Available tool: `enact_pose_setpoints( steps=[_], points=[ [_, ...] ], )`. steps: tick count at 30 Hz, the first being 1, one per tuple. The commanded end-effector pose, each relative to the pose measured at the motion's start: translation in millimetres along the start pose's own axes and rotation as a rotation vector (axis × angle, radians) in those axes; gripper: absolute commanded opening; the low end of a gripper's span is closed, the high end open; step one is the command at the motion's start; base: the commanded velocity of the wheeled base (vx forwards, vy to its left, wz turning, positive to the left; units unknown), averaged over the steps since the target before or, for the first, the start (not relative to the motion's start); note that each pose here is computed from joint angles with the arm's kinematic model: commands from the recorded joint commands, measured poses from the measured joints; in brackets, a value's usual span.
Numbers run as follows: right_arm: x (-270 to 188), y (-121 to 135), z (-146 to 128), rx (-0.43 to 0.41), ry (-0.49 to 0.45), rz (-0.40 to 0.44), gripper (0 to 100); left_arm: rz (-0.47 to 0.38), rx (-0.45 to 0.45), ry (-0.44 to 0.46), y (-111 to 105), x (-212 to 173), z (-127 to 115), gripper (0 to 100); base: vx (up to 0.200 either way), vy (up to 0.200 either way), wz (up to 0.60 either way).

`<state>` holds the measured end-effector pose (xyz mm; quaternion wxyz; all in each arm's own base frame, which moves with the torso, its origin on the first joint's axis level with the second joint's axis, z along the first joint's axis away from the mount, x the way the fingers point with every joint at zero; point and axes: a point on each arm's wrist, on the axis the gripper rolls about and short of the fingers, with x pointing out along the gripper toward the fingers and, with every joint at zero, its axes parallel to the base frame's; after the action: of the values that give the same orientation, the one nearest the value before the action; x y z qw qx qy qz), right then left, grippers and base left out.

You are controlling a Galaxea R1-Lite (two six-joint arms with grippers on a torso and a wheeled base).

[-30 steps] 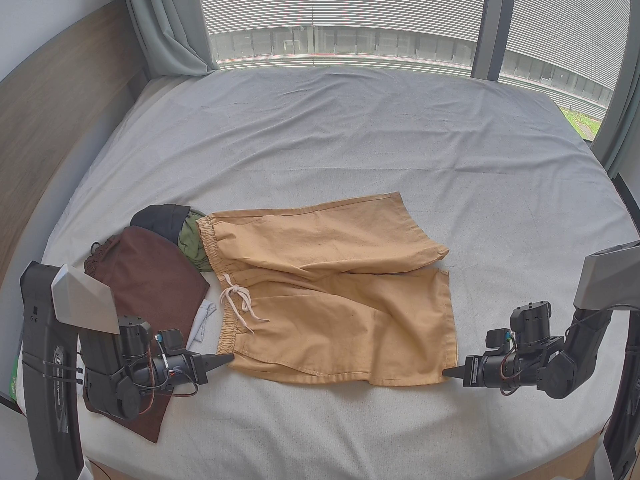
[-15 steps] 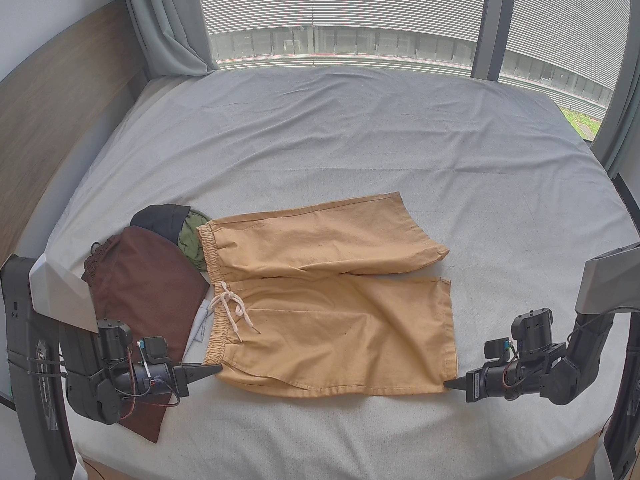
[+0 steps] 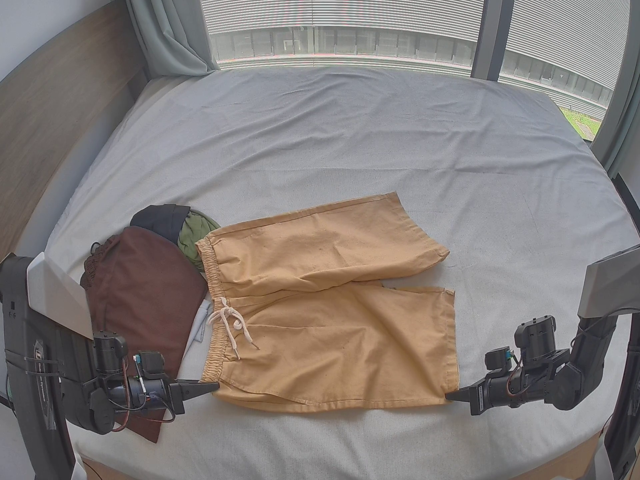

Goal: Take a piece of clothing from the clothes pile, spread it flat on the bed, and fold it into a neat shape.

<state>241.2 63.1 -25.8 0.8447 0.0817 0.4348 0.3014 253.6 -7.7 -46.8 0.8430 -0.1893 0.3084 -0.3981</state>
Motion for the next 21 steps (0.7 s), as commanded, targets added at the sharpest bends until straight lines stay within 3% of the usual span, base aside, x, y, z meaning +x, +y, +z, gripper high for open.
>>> enact_pose_setpoints(
  steps=[1, 21],
  points=[
    [-3, 2, -2, -0.009, 0.003, 0.010, 0, 0.012, -0.011, 0.008, -2, -6, -5, 0, 0.000, 0.000, 0.00],
    [-13, 6, -16, -0.061, 0.047, 0.049, 0, 0.001, 0.031, 0.051, -10, -24, -24, 0, 0.000, 0.000, 0.00]
  ],
)
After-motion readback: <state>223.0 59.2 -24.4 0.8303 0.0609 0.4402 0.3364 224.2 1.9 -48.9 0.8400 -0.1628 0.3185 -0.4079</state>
